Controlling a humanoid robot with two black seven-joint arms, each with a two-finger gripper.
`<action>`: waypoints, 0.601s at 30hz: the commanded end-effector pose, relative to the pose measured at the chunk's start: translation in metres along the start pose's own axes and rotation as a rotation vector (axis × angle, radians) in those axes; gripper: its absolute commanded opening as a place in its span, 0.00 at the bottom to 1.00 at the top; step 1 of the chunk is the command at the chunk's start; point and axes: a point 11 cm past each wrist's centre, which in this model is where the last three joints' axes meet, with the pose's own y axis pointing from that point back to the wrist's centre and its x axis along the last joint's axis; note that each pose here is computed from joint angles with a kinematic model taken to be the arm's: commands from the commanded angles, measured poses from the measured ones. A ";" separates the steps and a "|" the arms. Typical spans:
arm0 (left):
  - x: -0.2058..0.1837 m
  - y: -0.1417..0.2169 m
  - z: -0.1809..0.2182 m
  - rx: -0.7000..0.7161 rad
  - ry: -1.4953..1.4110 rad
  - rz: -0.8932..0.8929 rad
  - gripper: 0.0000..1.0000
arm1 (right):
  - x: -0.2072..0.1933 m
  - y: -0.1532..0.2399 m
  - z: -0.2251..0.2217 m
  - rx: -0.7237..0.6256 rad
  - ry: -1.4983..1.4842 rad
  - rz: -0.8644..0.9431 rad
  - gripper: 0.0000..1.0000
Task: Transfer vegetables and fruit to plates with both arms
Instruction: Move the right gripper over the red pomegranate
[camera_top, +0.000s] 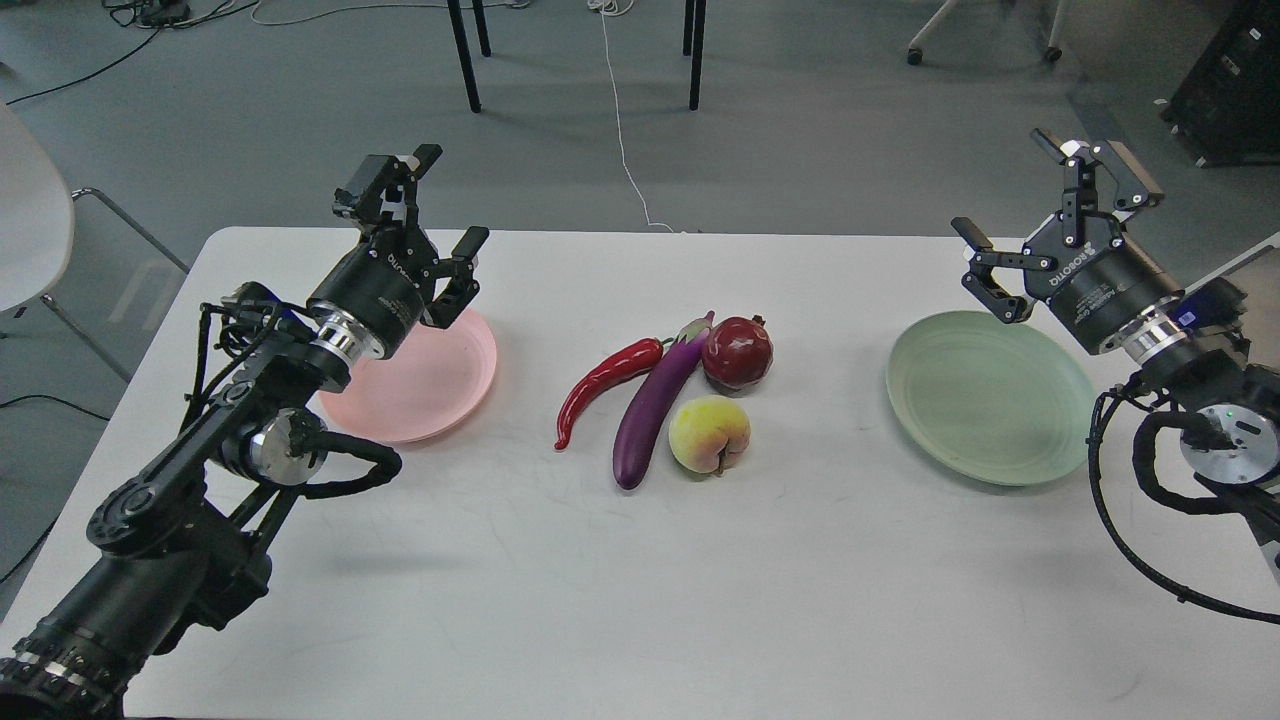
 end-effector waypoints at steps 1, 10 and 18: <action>0.003 0.006 -0.008 0.019 0.005 0.012 0.98 | 0.003 0.005 0.006 -0.010 -0.006 0.014 0.99; 0.004 0.006 -0.005 0.008 0.020 0.007 0.98 | -0.001 0.007 -0.016 -0.077 0.238 -0.081 0.99; 0.007 0.004 0.005 -0.010 -0.012 0.001 0.98 | -0.054 -0.037 -0.055 -0.251 1.015 -0.461 0.99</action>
